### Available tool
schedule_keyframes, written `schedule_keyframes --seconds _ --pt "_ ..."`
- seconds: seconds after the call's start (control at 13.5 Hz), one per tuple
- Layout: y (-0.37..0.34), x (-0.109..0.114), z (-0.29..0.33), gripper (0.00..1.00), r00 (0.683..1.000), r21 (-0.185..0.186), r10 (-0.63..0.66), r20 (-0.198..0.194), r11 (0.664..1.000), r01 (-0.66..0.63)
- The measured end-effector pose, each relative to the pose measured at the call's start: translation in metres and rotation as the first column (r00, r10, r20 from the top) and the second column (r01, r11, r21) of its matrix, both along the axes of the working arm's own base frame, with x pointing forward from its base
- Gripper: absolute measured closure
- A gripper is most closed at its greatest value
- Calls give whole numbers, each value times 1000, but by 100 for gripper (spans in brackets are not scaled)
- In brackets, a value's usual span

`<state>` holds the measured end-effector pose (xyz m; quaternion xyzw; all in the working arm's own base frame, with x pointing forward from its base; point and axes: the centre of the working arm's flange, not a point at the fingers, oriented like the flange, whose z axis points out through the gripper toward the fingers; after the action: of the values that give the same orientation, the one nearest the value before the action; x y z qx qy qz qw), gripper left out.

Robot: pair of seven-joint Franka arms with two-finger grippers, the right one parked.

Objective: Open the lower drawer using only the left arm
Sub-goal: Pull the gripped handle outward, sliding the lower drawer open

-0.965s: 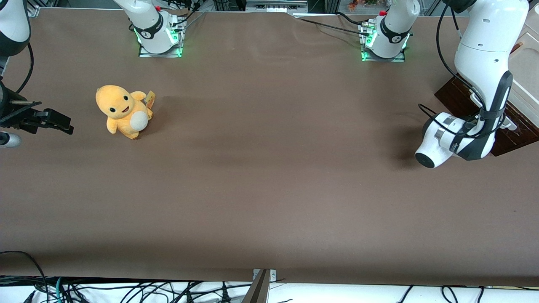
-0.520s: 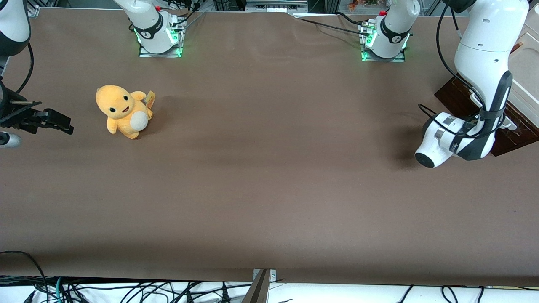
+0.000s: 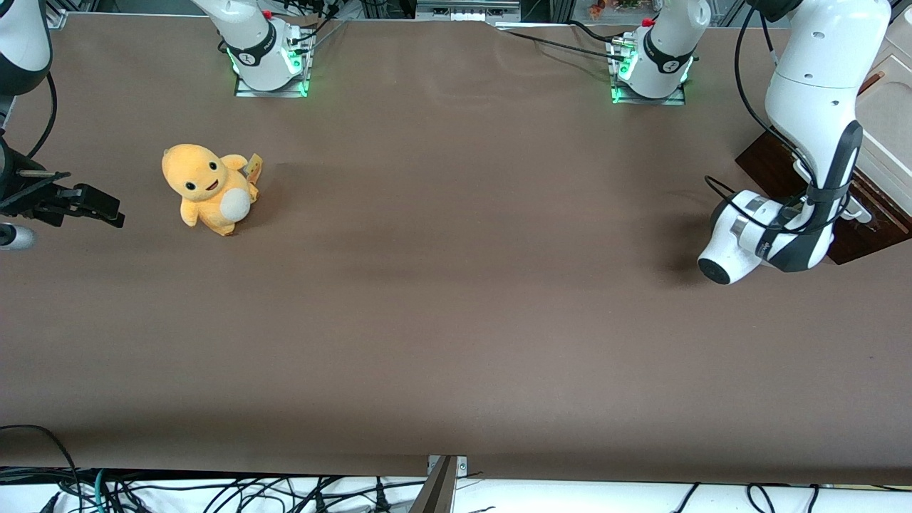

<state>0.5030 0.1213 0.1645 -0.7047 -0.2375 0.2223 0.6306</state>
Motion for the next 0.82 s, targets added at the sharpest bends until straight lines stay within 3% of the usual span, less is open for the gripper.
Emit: schedule_keyframes --seconds 0.82 --pt "-44 18 8 82 996 3 -80 28 997 80"
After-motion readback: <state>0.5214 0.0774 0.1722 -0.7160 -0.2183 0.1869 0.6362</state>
